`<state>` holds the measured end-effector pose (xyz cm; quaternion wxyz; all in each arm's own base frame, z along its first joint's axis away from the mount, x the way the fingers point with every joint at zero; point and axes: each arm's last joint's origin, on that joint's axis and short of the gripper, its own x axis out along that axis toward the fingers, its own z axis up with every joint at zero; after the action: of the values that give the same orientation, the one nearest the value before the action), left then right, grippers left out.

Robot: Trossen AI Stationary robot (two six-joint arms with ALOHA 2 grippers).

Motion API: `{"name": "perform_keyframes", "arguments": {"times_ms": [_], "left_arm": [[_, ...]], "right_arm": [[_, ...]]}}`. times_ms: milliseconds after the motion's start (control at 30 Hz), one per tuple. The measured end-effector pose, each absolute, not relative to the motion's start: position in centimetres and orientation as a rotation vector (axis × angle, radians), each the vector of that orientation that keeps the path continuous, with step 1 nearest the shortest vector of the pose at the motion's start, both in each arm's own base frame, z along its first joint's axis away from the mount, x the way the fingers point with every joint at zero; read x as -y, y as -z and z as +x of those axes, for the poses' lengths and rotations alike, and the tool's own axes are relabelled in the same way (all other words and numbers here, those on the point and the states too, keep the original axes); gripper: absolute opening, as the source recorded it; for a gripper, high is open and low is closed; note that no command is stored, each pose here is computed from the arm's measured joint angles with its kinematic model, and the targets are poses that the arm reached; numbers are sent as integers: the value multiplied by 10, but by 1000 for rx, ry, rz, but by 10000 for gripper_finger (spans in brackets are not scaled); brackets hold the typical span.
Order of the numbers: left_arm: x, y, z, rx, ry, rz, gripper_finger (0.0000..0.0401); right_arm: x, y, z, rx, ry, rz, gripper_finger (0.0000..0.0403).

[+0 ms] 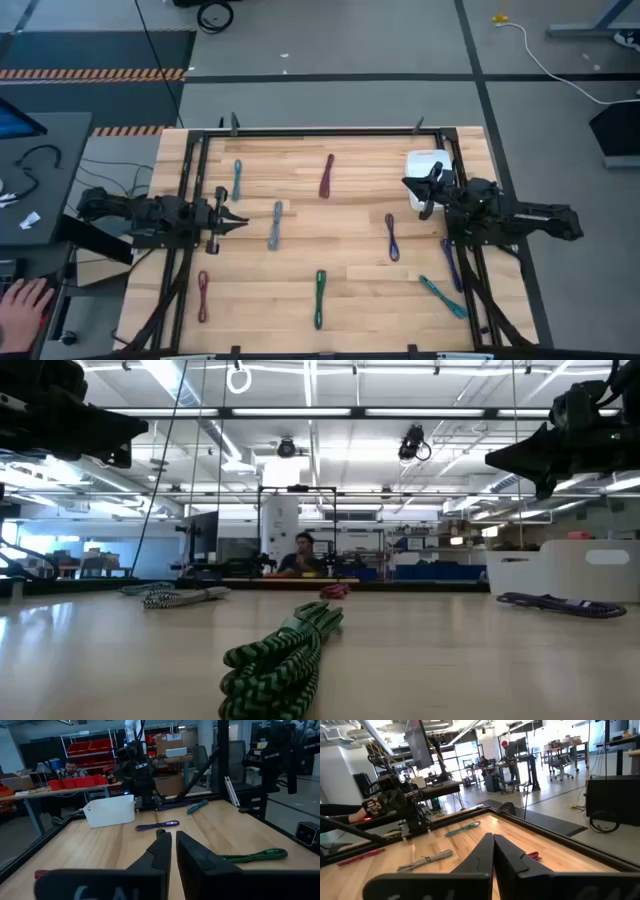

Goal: Pick and place USB-C Cables

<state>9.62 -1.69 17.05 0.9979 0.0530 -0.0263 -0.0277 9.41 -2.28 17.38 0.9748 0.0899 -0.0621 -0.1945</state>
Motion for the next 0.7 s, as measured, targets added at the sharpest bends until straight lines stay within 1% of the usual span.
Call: {"name": "perform_keyframes", "arguments": {"times_ms": [400,700], "left_arm": [[17,-170,96,52,55,106,38],[17,-170,96,53,55,106,30]], "right_arm": [[23,-174,94,125,393,181,11],[23,-174,94,125,392,181,11]]}}
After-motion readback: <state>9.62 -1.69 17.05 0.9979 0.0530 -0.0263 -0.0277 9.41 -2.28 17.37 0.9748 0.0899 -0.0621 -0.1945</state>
